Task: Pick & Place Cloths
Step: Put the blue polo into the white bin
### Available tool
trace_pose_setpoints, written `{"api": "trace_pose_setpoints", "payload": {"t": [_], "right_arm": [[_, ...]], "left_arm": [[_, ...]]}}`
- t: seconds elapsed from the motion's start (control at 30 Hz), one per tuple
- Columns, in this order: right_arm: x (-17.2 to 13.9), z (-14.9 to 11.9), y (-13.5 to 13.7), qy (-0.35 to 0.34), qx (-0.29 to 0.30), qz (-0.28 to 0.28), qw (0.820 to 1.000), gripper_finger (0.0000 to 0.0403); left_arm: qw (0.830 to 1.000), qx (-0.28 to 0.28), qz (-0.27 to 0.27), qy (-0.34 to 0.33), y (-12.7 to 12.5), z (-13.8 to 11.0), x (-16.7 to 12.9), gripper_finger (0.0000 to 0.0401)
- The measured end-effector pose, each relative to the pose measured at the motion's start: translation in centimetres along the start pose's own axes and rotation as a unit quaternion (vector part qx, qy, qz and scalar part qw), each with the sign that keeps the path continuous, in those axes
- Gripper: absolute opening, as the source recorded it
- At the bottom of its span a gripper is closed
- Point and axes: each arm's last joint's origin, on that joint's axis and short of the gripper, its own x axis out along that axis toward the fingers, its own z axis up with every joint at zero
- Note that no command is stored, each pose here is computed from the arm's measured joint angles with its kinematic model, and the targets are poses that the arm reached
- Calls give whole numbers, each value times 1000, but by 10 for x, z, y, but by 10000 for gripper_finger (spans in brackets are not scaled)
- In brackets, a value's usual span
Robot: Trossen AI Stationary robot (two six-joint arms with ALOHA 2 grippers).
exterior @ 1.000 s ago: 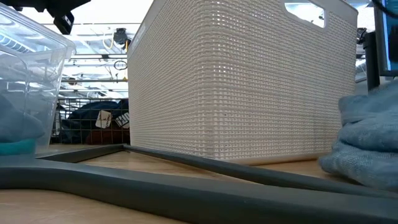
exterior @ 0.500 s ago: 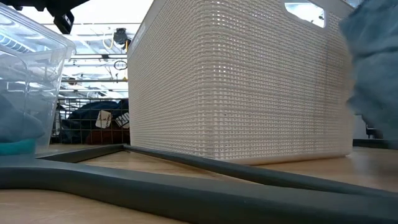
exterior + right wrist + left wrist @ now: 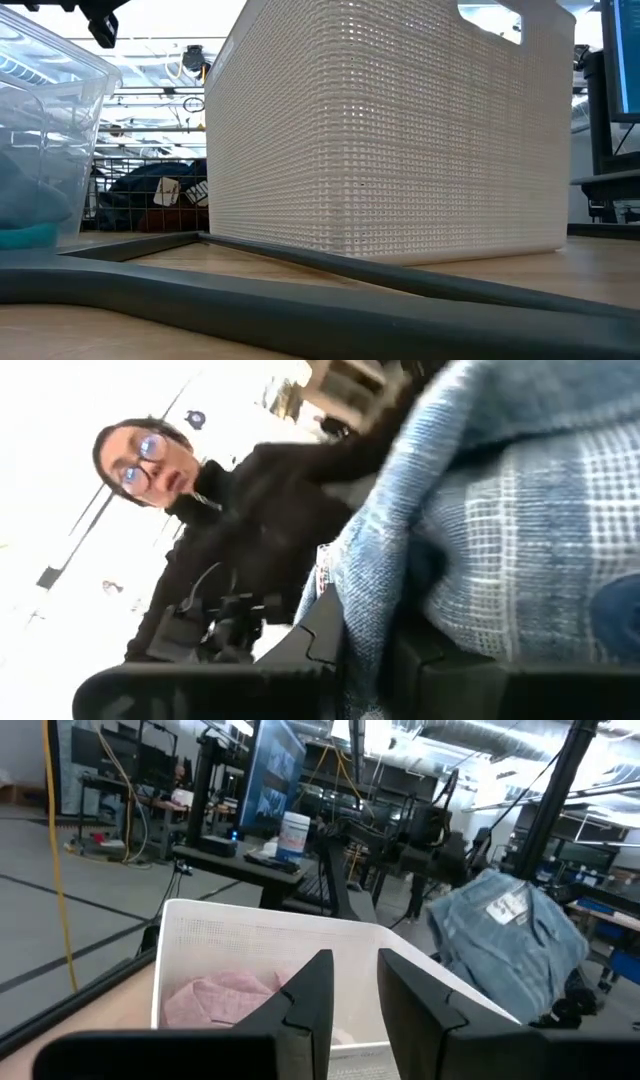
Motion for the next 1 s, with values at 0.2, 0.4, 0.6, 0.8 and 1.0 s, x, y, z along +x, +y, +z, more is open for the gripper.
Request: {"api": "trace_pose_setpoints", "payload": {"t": [0.2,0.4,0.6,0.8,1.0], "right_arm": [[-3,27,33,-68,-149,18,986,19],[-15,50,71,-97,-360,-9,928,19],[-31,60,89,-8,-487,-186,854,19],[-47,65,96,78,-502,-375,775,19],[-56,75,118,90,-573,-421,697,19]], "left_arm": [[1000,-3,-2,-8,0,2,0,81],[1000,-5,-5,-22,-1,4,0,81],[1000,-12,-6,-22,-1,4,0,81],[1000,-13,-6,-22,-1,4,0,81],[1000,-13,-6,-22,-1,4,0,81]]}}
